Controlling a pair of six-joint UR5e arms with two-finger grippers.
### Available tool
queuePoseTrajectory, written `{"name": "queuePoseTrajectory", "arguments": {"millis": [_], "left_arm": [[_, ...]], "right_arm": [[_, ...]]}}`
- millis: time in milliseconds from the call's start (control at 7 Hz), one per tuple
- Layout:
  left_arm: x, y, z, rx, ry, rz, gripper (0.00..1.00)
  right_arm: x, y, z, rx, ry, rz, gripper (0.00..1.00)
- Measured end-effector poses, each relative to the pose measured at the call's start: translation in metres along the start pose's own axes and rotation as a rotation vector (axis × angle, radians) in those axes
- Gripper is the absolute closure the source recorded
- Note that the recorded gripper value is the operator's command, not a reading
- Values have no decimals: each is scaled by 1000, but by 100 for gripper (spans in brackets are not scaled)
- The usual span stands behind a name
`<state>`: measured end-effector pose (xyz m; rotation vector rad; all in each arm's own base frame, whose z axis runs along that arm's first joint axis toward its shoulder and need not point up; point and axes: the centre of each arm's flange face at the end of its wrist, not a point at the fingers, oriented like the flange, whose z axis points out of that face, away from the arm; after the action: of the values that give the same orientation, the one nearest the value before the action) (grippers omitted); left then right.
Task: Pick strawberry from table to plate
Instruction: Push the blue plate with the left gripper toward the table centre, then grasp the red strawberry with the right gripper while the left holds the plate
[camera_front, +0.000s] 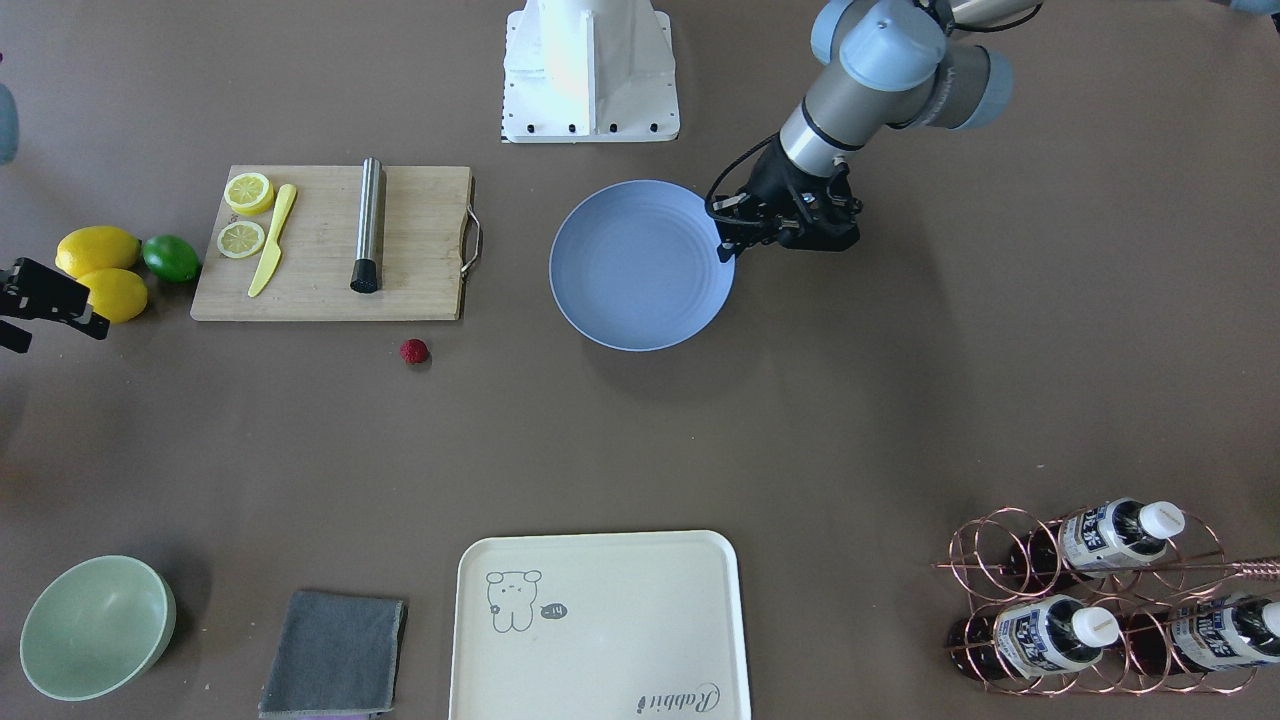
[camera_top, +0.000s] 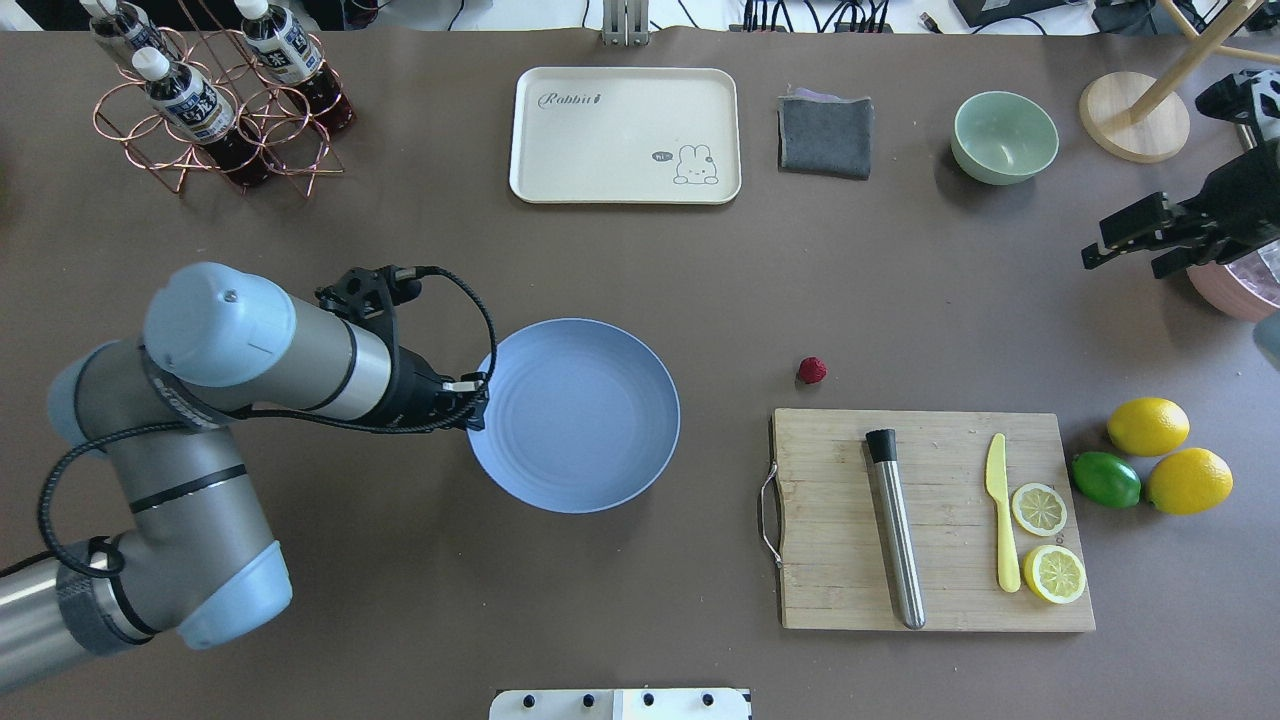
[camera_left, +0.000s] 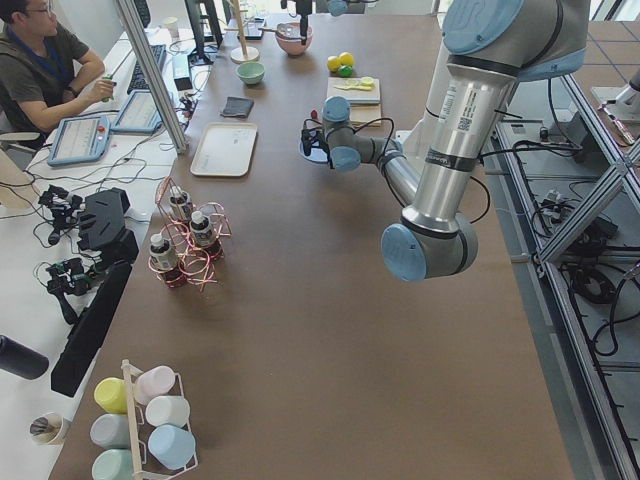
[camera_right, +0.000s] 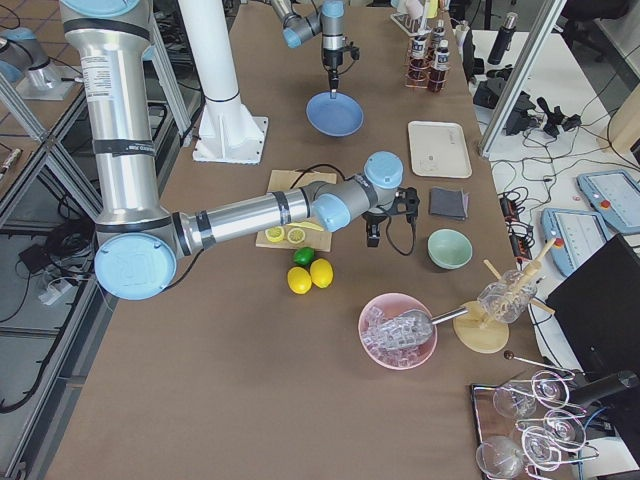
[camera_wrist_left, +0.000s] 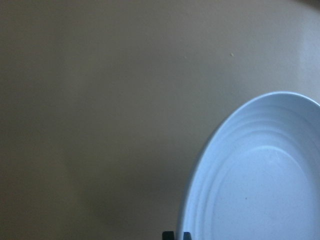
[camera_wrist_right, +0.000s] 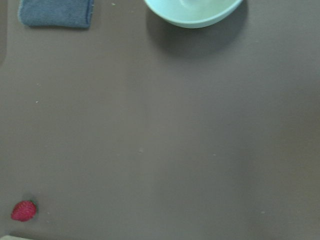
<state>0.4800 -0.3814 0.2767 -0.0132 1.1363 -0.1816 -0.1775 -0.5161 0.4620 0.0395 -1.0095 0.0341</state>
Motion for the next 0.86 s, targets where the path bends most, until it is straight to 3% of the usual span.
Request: {"name": "queuePoseTrajectory", "arguments": {"millis": [286,714,857], "left_arm": [[16,13,30,7,-14,-4,100],[14,11,50,10,-39,-14,100],[13,10,54,9,-46,-17,89]], "right_arm": [[-75,11,35,25,13,19,0],[-153,36,82,7,9,-6,1],[-171,46,99,5,19,-14,1]]}}
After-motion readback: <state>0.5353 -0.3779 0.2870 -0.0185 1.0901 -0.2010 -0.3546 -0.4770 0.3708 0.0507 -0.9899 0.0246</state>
